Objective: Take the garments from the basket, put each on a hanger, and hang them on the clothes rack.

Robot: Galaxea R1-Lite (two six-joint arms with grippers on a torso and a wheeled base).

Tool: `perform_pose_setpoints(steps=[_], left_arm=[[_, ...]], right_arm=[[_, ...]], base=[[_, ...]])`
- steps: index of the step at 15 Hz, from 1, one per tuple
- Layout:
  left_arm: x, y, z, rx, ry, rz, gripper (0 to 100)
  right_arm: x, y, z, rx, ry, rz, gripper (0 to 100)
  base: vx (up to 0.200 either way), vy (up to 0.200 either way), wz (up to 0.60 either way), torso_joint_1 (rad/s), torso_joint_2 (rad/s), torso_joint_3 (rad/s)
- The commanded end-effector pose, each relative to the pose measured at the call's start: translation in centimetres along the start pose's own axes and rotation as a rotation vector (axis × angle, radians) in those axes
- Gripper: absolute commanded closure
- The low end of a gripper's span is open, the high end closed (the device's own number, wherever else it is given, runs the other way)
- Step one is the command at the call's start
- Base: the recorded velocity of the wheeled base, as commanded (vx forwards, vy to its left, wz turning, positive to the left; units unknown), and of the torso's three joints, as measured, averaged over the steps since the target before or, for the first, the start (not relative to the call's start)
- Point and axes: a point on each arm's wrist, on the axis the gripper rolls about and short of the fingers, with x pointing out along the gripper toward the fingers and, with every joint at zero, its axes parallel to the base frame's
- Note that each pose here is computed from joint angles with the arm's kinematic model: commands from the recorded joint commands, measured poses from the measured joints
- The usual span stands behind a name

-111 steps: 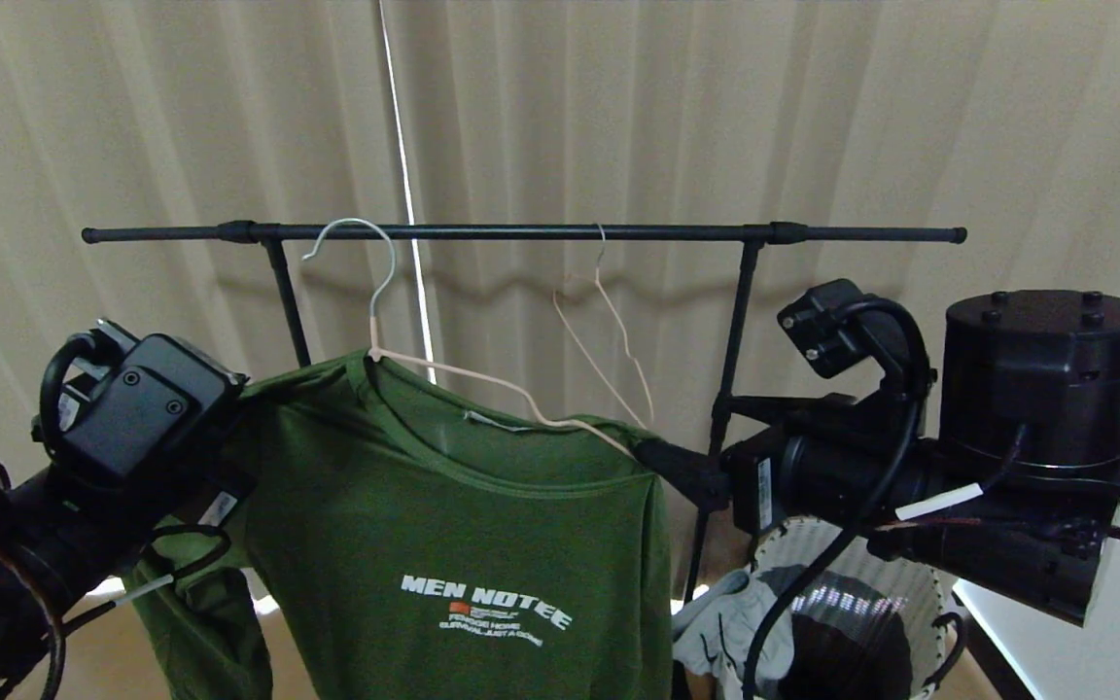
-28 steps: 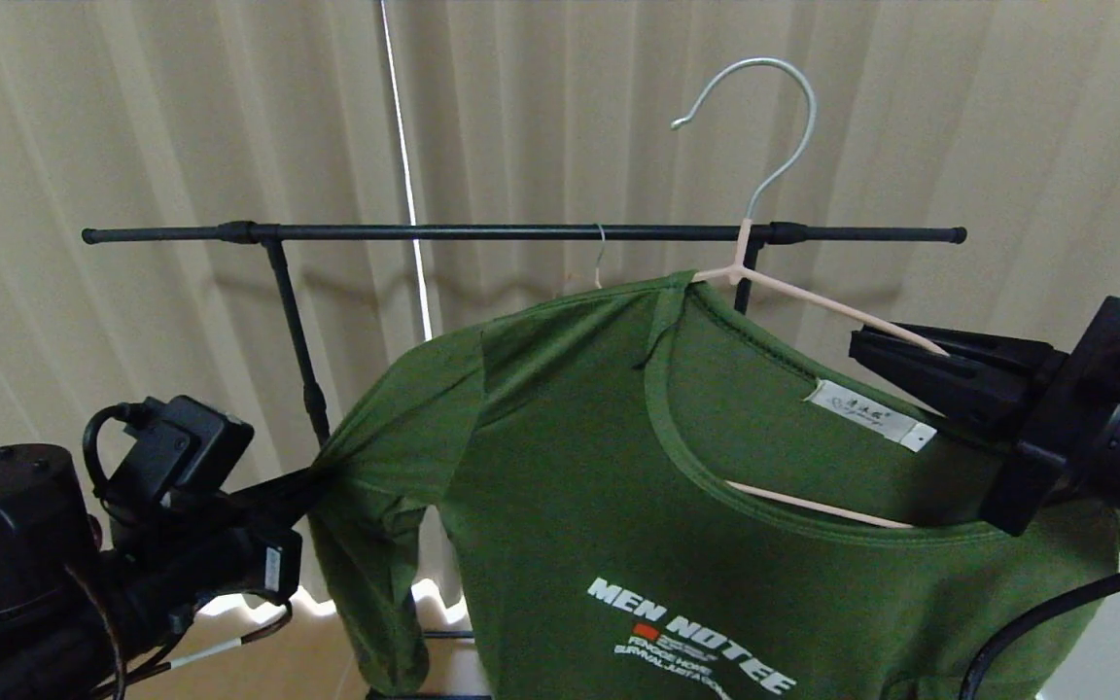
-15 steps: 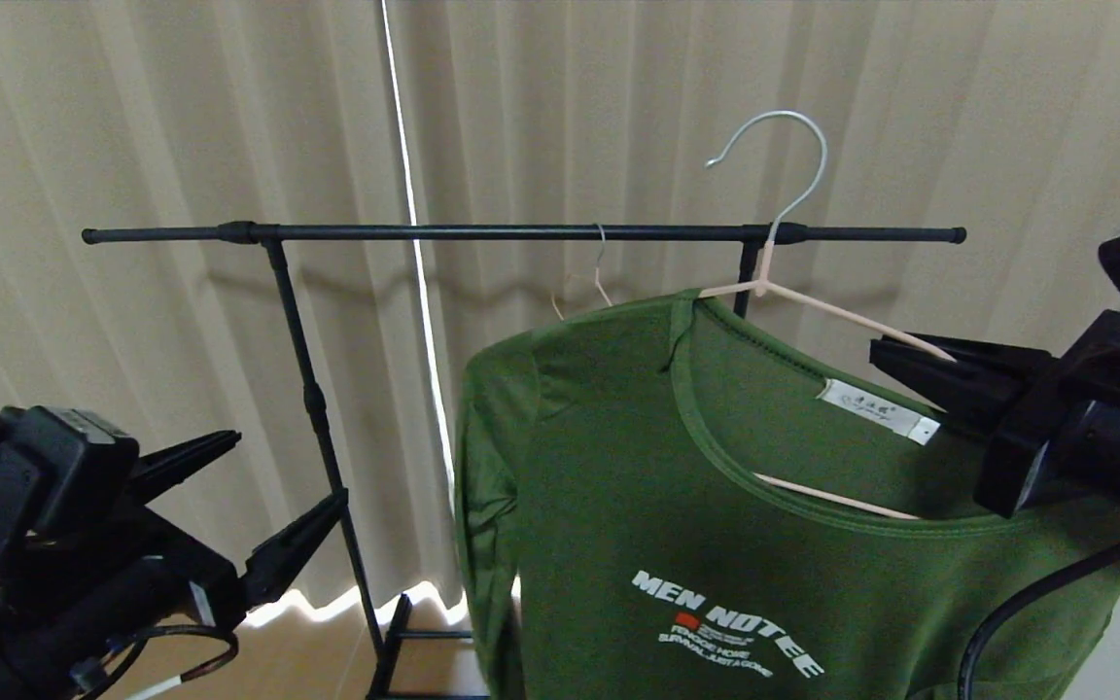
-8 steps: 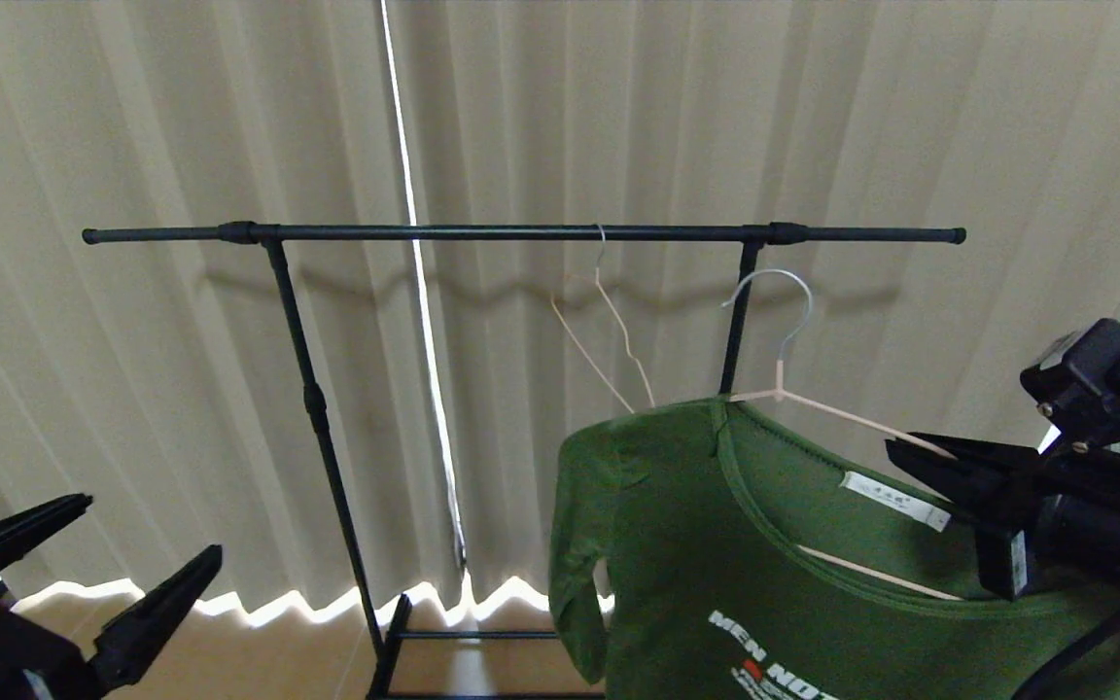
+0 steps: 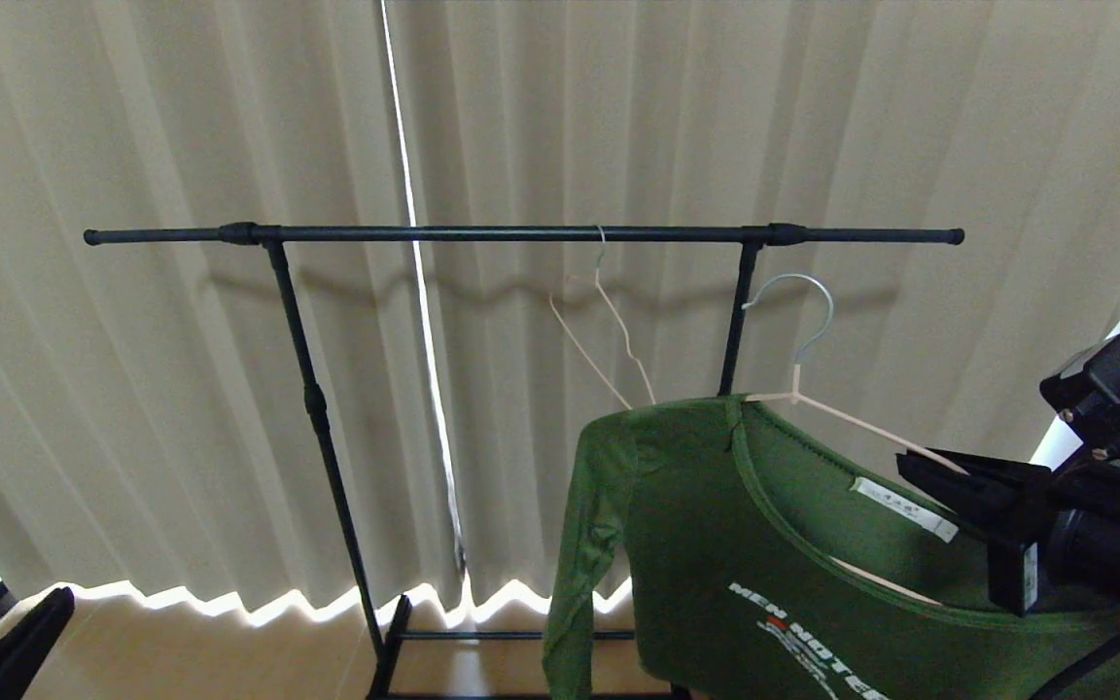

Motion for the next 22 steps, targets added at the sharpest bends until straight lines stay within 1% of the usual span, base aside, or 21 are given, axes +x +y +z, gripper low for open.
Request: perform_pose_setpoints(steps=[1,4,10,15,19,22], left_arm=[[-0.7,0.0,0.4,0.005,-0.051,-0.003,0],[-0.7,0.0,0.3,0.007,-0.047,-0.012,0],[-0.7,0.0,0.3,0.007,-0.051,-0.011,0],[-0.7,-0.1,0.0,0.012,-0.040,-0.015,0],[-0.7,-0.2,-0.3,0.018,-0.037,-0.022,0],[-0.7,-0.1,-0.2,0.016,-0.038,-0.020,0]], right_arm=[[0.2,0.0,0.1,0.000,0.002,0.000,100],[0.2,0.0,0.0,0.000,0.001,-0.001,100],[-0.1,0.0,-0.1,0.001,-0.005,-0.002,100],[0.1,0.0,0.0,0.001,-0.004,0.002,100],[0.2,0.0,0.2,0.001,-0.008,0.009,100],[1.0,0.1,0.5,0.004,-0.009,0.010,100]], base=[[0.000,0.000,0.00,0.000,0.00,0.000],[0.000,0.000,0.00,0.000,0.00,0.000],[0.000,0.200,0.00,0.001,0.00,0.002],[0.000,0.200,0.00,0.000,0.00,0.008],[0.000,0.000,0.00,0.000,0.00,0.000],[0.000,0.000,0.00,0.000,0.00,0.000]])
